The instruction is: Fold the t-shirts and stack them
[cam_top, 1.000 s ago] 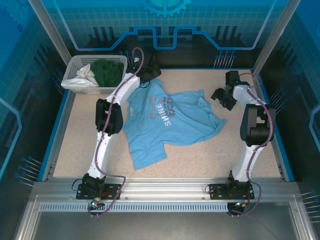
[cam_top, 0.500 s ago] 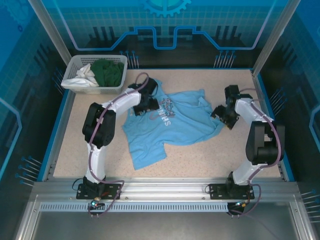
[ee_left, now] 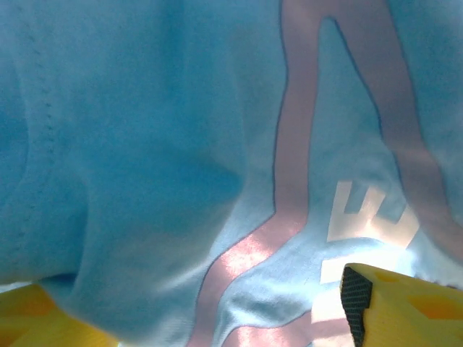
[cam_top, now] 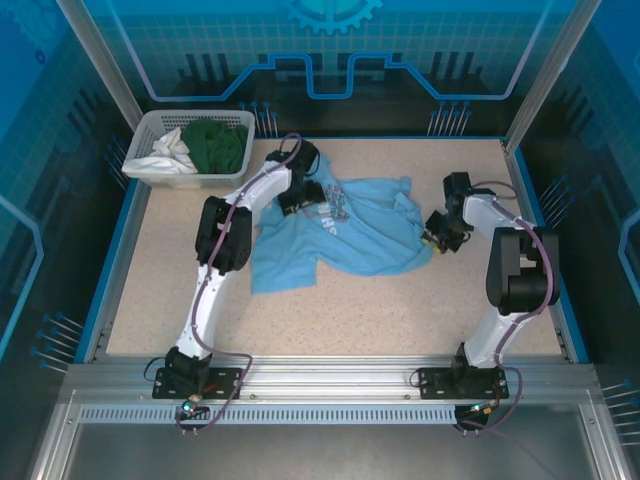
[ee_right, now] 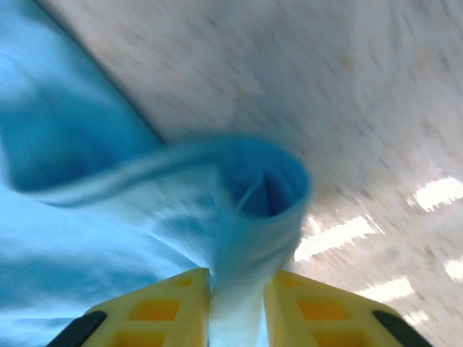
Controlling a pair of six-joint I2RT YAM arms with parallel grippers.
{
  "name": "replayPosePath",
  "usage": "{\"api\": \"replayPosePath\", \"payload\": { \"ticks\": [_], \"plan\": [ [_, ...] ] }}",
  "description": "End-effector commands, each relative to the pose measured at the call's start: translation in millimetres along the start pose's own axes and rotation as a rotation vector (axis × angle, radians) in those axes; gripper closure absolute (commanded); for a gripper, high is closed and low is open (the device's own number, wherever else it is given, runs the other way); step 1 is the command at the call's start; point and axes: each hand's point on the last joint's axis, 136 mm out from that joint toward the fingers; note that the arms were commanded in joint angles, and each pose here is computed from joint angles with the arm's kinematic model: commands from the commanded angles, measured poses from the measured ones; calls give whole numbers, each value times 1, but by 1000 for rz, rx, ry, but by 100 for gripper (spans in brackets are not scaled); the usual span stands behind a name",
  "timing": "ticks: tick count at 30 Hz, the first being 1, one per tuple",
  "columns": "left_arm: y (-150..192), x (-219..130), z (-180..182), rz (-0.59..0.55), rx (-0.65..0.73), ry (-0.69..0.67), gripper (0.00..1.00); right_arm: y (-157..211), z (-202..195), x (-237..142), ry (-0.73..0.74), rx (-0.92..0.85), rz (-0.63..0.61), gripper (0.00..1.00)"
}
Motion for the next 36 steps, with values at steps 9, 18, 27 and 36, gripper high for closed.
{"api": "replayPosePath", "payload": {
  "ticks": [9, 18, 27, 36],
  "plan": [
    [-39, -40, -6, -65, -67, 77, 9, -24, 76, -45, -285, -61, -11, 81],
    [58, -123, 26, -58, -43, 98, 9, 33, -11, -36, -126, -45, 64, 41],
    [168, -107, 104, 29, -284, -5, 19, 36, 1, -31, 135, -99, -7, 36],
    [150, -108, 163, -13, -386, -68, 23, 35, 28, -3, 200, -115, 10, 43]
  ]
}}
Point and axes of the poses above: each hand's point on the last joint's axis, 136 mm out from that joint toward the fingers, its own x axis out along the fingers, its own z axis along the line the jaws close on, y = z × x, and after that the axes turned 14 degrees about x, right-handed
